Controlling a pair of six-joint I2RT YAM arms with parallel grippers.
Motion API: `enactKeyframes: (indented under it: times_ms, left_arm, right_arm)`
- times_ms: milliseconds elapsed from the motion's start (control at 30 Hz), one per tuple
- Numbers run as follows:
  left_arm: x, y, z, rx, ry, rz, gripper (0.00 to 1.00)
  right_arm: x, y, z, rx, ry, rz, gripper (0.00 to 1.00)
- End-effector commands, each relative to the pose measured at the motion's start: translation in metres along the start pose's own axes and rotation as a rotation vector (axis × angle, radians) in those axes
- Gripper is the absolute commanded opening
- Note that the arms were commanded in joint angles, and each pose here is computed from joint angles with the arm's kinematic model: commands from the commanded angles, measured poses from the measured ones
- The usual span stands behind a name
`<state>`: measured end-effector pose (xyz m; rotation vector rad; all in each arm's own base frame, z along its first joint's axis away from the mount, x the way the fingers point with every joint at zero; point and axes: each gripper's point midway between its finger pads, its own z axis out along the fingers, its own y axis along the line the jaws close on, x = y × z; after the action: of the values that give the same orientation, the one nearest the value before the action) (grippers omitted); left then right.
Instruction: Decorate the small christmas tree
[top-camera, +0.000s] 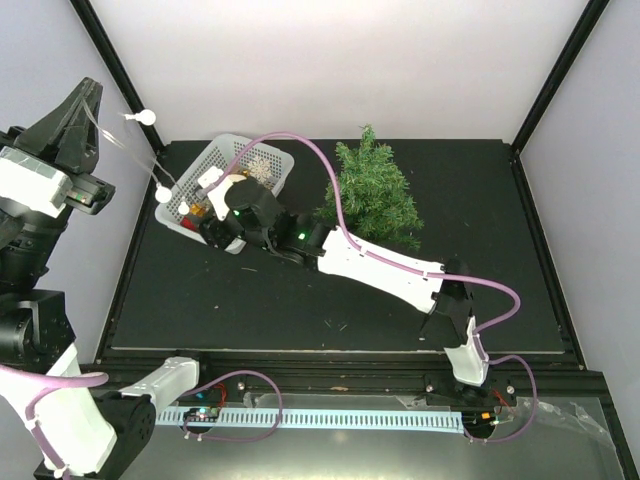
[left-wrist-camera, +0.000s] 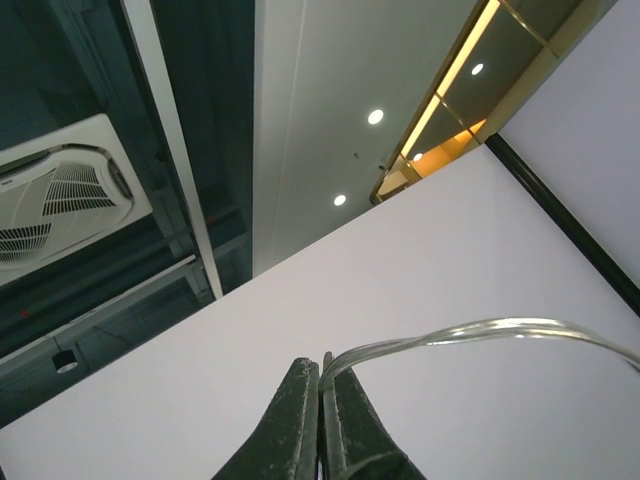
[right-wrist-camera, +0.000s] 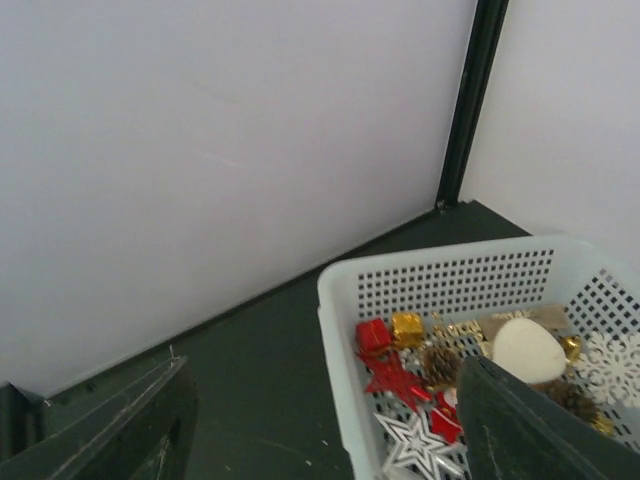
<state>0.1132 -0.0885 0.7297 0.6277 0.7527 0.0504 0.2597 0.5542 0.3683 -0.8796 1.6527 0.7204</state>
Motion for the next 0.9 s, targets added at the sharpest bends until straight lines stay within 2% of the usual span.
enactKeyframes:
  times_ms: [0, 133, 367, 400, 667, 867]
  left_arm:
    - [-0.008, -0.002, -0.003, 0.014, -0.020, -0.021, 0.01]
    - [-0.009, -0.002, -0.004, 0.013, -0.020, -0.025, 0.02]
    - [0.003, 0.001, -0.002, -0.012, 0.009, 0.002, 0.02]
    - [0.006, 0.001, -0.001, -0.015, 0.015, 0.005, 0.01]
    - [0.036, 0.006, 0.006, -0.066, 0.064, 0.044, 0.01]
    - [0.046, 0.016, 0.007, -0.129, 0.081, 0.093, 0.02]
  right_arm:
    - [-0.008, -0.003, -0.007, -0.002, -0.033, 0.025, 0.67]
    - [-0.005, -0.008, -0.008, 0.012, -0.031, 0.033, 0.48]
    - [-0.015, -0.018, -0.022, 0.036, -0.059, 0.028, 0.05]
    - [-0.020, -0.021, -0.025, 0.049, -0.066, 0.021, 0.01]
    - [-0.098, -0.041, -0.057, 0.095, -0.182, -0.025, 0.01]
    - [-0.156, -0.050, -0.106, 0.125, -0.324, -0.033, 0.01]
